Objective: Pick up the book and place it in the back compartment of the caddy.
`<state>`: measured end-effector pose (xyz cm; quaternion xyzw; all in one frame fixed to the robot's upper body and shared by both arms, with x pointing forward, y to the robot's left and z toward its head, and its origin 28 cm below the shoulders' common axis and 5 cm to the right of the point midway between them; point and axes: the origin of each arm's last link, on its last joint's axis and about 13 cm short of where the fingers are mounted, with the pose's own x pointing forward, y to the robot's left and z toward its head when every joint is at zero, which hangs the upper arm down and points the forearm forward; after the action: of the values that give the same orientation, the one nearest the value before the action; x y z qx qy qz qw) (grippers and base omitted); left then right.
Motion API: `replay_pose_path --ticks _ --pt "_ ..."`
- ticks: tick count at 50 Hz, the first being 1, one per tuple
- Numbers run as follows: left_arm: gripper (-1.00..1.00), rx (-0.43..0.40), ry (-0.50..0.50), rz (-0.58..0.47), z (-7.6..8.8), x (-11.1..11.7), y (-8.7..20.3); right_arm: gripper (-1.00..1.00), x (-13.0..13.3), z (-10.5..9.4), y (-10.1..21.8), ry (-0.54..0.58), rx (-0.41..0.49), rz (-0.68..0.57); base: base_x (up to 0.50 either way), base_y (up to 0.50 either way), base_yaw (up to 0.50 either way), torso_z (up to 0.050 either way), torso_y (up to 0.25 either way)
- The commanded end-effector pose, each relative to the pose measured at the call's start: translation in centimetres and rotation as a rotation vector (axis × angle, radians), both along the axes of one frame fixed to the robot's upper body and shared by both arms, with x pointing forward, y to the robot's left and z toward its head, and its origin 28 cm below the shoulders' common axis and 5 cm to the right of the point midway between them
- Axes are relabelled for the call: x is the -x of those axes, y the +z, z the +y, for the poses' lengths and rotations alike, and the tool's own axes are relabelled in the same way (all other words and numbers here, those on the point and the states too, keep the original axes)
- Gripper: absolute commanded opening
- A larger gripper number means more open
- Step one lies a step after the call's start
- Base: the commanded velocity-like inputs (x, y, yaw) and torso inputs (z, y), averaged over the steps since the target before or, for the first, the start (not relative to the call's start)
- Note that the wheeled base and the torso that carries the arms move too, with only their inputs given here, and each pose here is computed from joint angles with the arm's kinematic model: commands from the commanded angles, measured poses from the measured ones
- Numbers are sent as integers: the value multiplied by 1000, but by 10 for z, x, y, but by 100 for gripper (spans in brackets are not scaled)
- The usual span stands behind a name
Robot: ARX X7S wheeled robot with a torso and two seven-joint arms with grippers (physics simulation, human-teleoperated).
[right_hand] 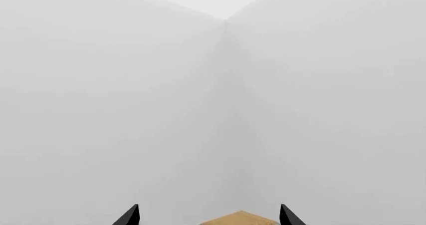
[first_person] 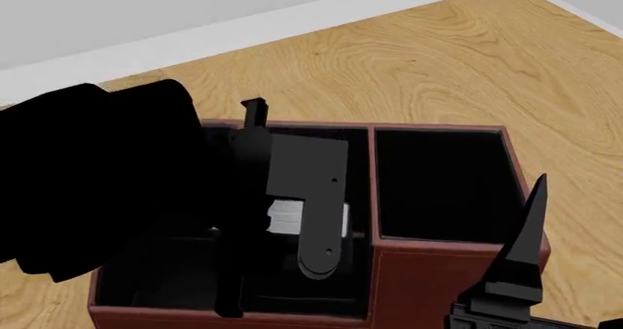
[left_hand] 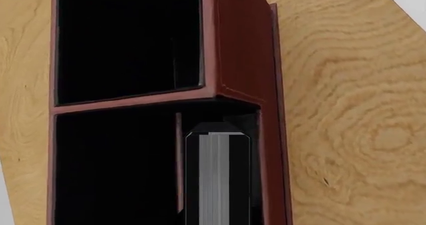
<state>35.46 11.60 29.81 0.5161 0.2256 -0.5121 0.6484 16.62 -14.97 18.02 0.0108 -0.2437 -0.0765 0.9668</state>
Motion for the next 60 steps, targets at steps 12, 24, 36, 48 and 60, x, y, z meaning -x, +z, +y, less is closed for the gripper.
replay_pose_path --ticks 12,24,36,48,60 --pt "-100 45 -50 -7 -23 -4 0 100 -2 -1 0 -6 3 -30 0 0 0 1 1" --pt "-100 40 -55 7 -25 -9 -11 100 -4 -1 -2 -6 0 -24 0 0 0 0 1" --pt "-100 20 -49 21 -28 -17 -22 100 -6 0 -3 0 -1 -17 0 0 0 0 2" --pt "-100 13 -47 37 -31 -27 -31 100 -9 -1 -6 2 -2 -8 0 0 0 1 1" --pt "-100 -13 -45 61 -24 -36 -41 100 -14 2 -6 24 11 2 0 0 0 0 1"
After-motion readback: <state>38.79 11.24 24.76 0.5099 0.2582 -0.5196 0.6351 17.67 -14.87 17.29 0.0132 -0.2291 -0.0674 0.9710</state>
